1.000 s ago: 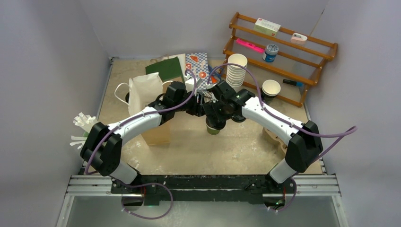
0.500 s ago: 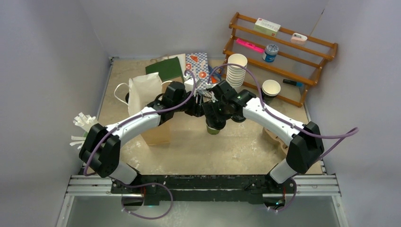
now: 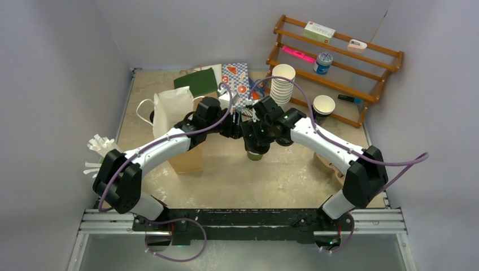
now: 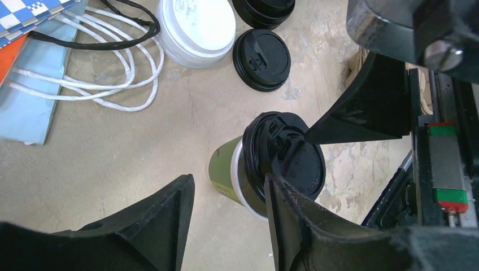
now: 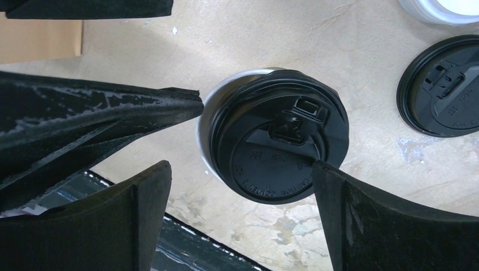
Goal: Pack the takeout coffee
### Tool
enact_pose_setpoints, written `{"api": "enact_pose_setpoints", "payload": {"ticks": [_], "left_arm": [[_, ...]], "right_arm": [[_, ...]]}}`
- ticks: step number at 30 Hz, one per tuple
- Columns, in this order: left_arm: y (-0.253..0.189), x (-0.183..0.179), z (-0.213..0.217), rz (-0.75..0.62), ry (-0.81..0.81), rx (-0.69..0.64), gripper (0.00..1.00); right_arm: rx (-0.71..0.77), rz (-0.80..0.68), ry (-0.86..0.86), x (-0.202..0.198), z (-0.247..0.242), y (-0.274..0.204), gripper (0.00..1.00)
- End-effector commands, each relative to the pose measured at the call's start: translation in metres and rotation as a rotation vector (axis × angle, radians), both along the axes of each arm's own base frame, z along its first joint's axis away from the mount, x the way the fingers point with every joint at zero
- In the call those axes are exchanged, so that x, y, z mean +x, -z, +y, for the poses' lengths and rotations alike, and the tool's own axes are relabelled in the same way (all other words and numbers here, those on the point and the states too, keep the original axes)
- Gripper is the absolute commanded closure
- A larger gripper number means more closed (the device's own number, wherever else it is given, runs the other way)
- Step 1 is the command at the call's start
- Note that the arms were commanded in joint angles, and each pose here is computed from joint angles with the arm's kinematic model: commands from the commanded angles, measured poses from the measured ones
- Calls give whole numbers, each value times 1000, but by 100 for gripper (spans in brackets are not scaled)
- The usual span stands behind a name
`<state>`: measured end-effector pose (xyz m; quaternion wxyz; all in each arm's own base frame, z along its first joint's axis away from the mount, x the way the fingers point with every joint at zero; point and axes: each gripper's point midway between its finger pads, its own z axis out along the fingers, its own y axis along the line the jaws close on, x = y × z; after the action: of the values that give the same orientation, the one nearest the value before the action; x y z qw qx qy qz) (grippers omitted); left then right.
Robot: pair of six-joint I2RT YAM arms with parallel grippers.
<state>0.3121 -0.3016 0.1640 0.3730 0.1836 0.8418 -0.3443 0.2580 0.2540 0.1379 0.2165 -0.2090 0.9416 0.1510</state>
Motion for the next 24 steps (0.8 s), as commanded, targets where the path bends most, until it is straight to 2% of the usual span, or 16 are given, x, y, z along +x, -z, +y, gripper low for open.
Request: {"api": "enact_pose_setpoints", "payload": {"ticks": [1,9,13,18,24], "left_arm": [[-23,4,-4,-57,0,-31,49],[-19,3,-4,-45,5,-27,52],[-19,2,-4,-43,6,-26,54],[-21,0,0,-45,-6,-19,50],[-27,-3,6,-55,-26,-25,50]], "right_arm": [[146,-51,-65,-5,24,-33,7],[205,-35,-104,-10,35,-40,21],[238,-54,-112,-10,38,-52,25],[236,-125,-43,1,21,-70,28],[303,-116,51,15,-13,-71,34]]}}
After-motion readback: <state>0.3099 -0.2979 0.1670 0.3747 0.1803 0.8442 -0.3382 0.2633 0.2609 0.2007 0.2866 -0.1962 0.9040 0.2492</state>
